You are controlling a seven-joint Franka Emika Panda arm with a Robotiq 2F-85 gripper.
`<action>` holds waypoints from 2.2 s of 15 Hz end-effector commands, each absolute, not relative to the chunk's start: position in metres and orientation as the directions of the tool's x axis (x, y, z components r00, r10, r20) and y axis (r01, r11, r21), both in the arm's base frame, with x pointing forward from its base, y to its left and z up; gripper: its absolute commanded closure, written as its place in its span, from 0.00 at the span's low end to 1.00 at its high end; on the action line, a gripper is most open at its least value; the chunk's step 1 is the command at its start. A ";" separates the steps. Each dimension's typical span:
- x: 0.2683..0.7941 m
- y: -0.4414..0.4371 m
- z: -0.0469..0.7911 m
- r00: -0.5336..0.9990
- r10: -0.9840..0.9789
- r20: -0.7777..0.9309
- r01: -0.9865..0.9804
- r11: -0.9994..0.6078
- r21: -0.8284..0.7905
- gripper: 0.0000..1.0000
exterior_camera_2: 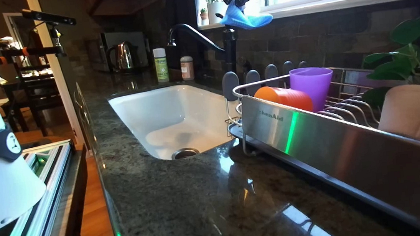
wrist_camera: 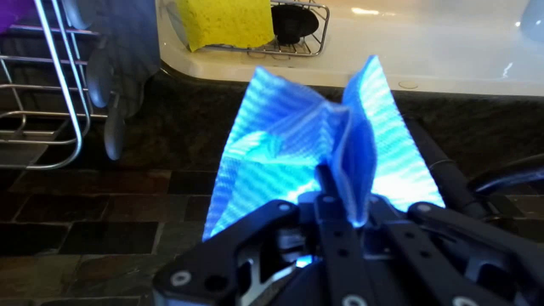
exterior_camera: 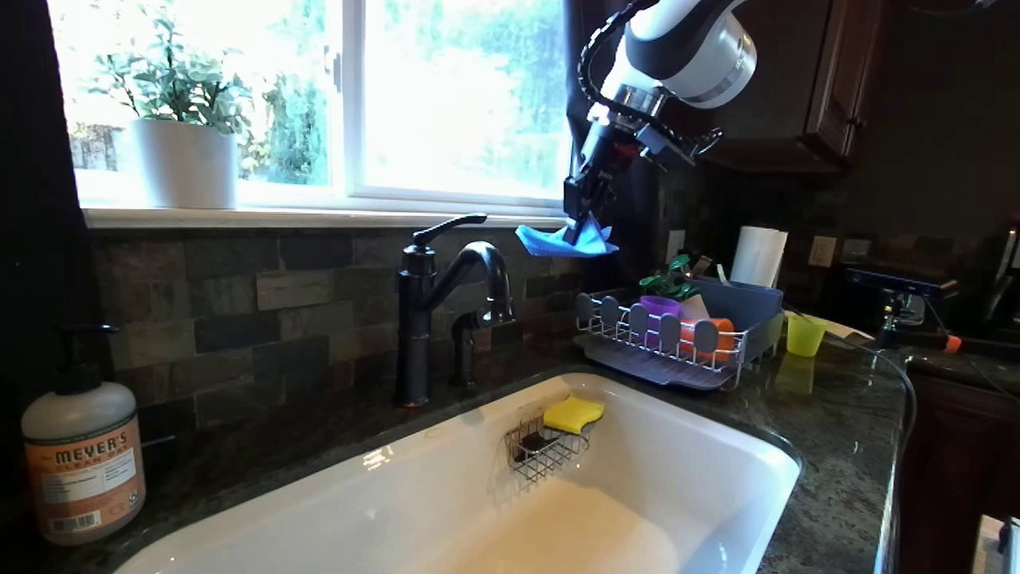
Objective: Pick up the blue cloth and wipe the counter
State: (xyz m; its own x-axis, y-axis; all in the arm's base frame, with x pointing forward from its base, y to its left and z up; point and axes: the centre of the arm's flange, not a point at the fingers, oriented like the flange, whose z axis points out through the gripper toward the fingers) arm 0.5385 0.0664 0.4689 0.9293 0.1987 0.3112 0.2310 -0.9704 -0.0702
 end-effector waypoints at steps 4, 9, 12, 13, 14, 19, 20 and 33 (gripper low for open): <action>0.533 0.073 0.444 0.929 0.160 0.333 0.188 -0.981 -0.052 0.99; 0.524 0.073 0.380 0.922 0.139 0.361 0.159 -0.987 -0.027 0.99; 0.521 0.070 0.344 0.926 0.119 0.359 0.130 -0.991 -0.006 0.99; 0.524 0.066 0.336 0.923 0.114 0.368 0.123 -0.992 -0.002 0.99; 0.530 0.062 0.327 0.918 0.110 0.380 0.118 -0.993 0.003 0.99; 0.573 0.070 0.290 0.911 0.167 0.378 0.171 -0.985 0.024 0.99; 0.583 0.070 0.284 0.912 0.171 0.373 0.172 -0.985 0.029 0.99; 0.620 0.074 0.252 0.835 0.172 0.523 0.177 -0.983 0.041 0.99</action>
